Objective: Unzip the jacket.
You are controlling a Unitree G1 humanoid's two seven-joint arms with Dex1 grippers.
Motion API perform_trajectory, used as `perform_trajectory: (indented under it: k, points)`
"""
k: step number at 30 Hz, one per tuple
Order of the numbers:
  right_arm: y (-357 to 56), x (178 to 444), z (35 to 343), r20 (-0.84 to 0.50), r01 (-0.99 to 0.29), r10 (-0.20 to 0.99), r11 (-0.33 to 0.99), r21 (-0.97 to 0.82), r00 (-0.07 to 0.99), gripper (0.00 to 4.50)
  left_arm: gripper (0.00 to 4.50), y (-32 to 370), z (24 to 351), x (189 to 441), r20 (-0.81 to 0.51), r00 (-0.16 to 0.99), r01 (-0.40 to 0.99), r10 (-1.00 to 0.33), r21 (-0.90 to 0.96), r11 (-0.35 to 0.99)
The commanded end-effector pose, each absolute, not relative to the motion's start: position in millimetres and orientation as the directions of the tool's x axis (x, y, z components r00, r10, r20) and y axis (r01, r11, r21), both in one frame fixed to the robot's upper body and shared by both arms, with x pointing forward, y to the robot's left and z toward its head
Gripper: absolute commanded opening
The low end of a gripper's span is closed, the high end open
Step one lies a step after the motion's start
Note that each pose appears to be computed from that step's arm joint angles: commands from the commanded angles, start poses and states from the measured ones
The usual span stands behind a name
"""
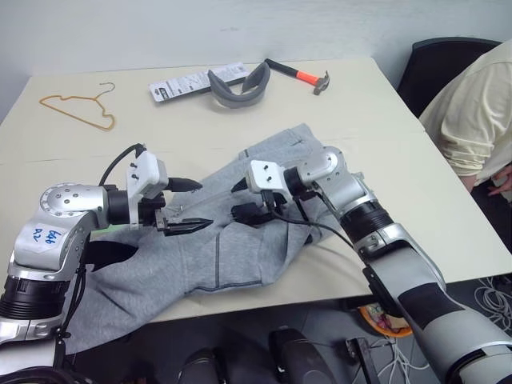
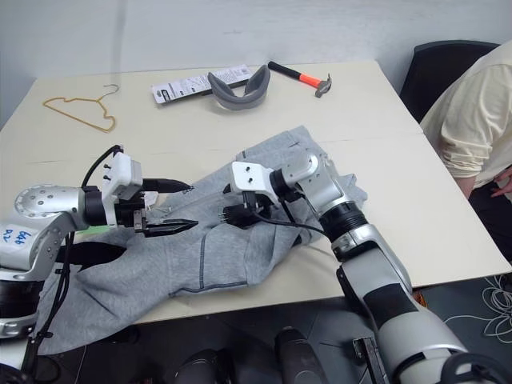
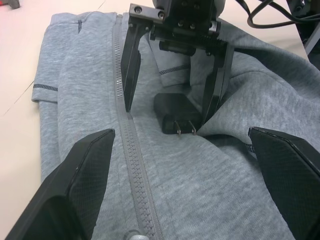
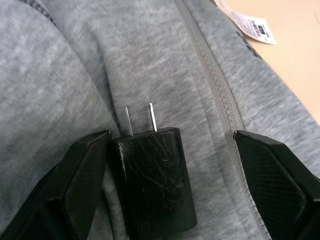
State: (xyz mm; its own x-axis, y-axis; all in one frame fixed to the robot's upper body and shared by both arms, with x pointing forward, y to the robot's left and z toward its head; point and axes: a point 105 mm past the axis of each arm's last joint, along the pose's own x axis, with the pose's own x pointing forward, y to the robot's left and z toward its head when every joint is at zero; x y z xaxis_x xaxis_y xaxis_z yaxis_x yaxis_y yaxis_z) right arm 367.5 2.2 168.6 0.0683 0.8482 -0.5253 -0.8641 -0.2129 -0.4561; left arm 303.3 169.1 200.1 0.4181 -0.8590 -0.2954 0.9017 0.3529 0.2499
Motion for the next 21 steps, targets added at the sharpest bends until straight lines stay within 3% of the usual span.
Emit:
perform_trajectory:
  k: [1, 3, 8, 14, 17, 21]
  points:
    - [-1, 368, 165, -0.555, -0.84, 0.829, -0.249, -0.482, 0.072, 3.94, 4.5, 171, 212, 301, -0.279, 0.434, 0.886, -0.857, 0.302, 0.351]
    - [-4, 367, 161, -0.567, -0.84, 0.821, -0.265, -0.474, 0.061, 3.54, 4.5, 171, 213, 302, -0.279, 0.436, 0.886, -0.856, 0.303, 0.352]
    - [-3, 366, 164, -0.544, -0.846, 0.838, -0.254, -0.469, 0.05, 1.85, 4.5, 170, 211, 301, -0.28, 0.431, 0.888, -0.858, 0.299, 0.348]
    - [-2, 362, 177, -0.505, -0.844, 0.862, -0.241, -0.479, 0.04, 1.81, 4.5, 163, 210, 298, -0.281, 0.398, 0.903, -0.874, 0.29, 0.318]
    - [-11, 359, 211, -0.394, -0.849, 0.915, -0.137, -0.511, 0.09, 1.8, 4.5, 155, 208, 294, -0.28, 0.361, 0.917, -0.89, 0.282, 0.283]
    - [-58, 346, 268, -0.202, -0.854, 0.95, 0.104, -0.51, 0.237, 1.8, 4.5, 142, 204, 287, -0.283, 0.304, 0.936, -0.91, 0.267, 0.23]
